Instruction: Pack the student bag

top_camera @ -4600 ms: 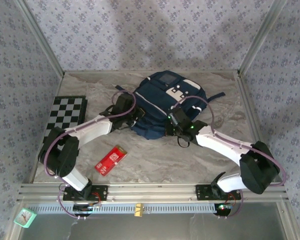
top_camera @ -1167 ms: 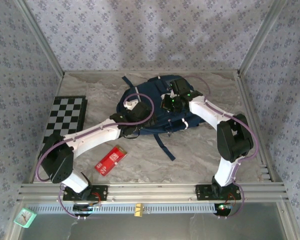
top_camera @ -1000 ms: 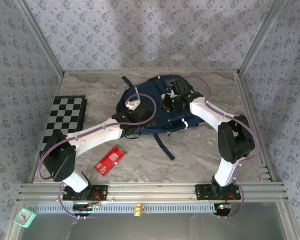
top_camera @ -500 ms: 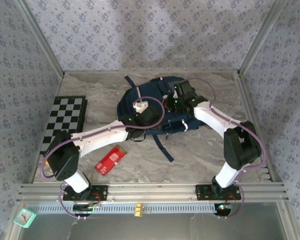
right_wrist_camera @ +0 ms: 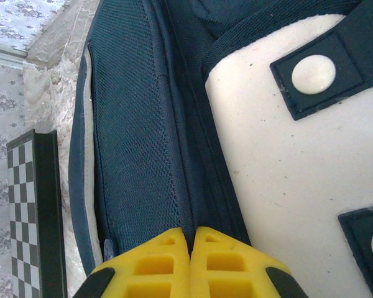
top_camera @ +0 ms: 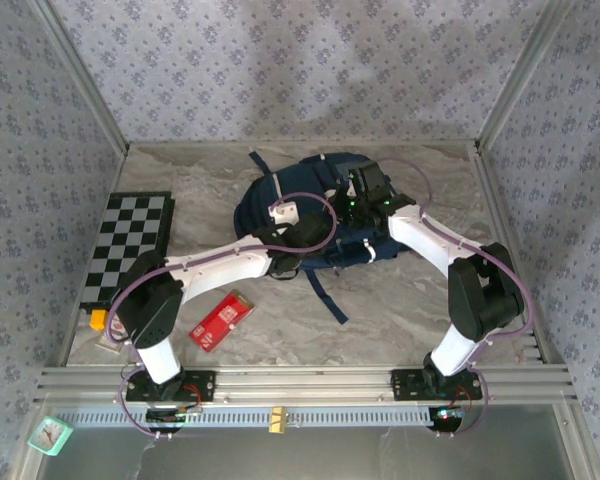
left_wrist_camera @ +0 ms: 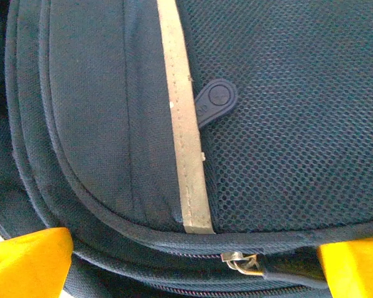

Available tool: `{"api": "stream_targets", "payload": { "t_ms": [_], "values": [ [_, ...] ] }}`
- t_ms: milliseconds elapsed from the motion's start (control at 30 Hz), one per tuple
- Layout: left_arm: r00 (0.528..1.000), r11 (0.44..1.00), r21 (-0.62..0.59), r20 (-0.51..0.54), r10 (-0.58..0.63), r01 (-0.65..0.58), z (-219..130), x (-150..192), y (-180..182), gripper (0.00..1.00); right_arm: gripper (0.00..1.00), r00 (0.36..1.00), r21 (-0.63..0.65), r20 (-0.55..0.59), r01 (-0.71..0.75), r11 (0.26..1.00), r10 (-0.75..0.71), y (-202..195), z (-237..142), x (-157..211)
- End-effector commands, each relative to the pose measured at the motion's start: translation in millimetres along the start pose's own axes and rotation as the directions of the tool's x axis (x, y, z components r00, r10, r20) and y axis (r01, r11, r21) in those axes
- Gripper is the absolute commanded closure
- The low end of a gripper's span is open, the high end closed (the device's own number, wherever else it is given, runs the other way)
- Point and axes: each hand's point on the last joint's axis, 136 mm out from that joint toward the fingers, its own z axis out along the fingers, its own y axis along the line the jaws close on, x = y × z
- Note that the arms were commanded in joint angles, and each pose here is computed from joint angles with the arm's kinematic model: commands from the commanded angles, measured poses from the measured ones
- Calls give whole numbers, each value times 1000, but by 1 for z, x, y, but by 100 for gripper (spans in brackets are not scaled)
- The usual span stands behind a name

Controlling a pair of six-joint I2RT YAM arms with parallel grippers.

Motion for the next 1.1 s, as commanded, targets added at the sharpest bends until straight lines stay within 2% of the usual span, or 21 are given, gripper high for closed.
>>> {"api": "stream_targets", "payload": {
  "t_ms": [0,100,167,367,533,700,933,1067],
  "values": [
    [998,998,-44,52,-42,44,0,-9,12,0,100,996,-81,89,12,997,-5,29,-24,-22],
    [999,997,-73,44,-30,33,3,-4,25,0,100,995,-84,97,14,996,-5,30,-26,-27],
    [999,995,-94,40,-23,27,1,-2,35,4,100,995,-88,95,13,996,-4,30,-26,-28],
    [1000,997,-82,30,6,-4,-14,-2,50,28,100,996,-89,88,22,996,-14,33,-23,-28],
    [1000,999,-41,-2,28,-28,-22,-2,47,41,100,997,-93,70,36,995,-30,38,-18,-25],
    [993,990,91,-36,109,-106,-30,-8,12,36,100,997,-86,67,43,995,-37,39,-16,-23],
    [982,981,97,-73,175,-168,-22,-4,0,35,100,998,-81,49,43,996,-39,37,-11,-18],
    [982,976,127,-46,184,-177,-28,-13,-7,33,100,998,-77,47,43,996,-40,35,-9,-17]
  ]
}}
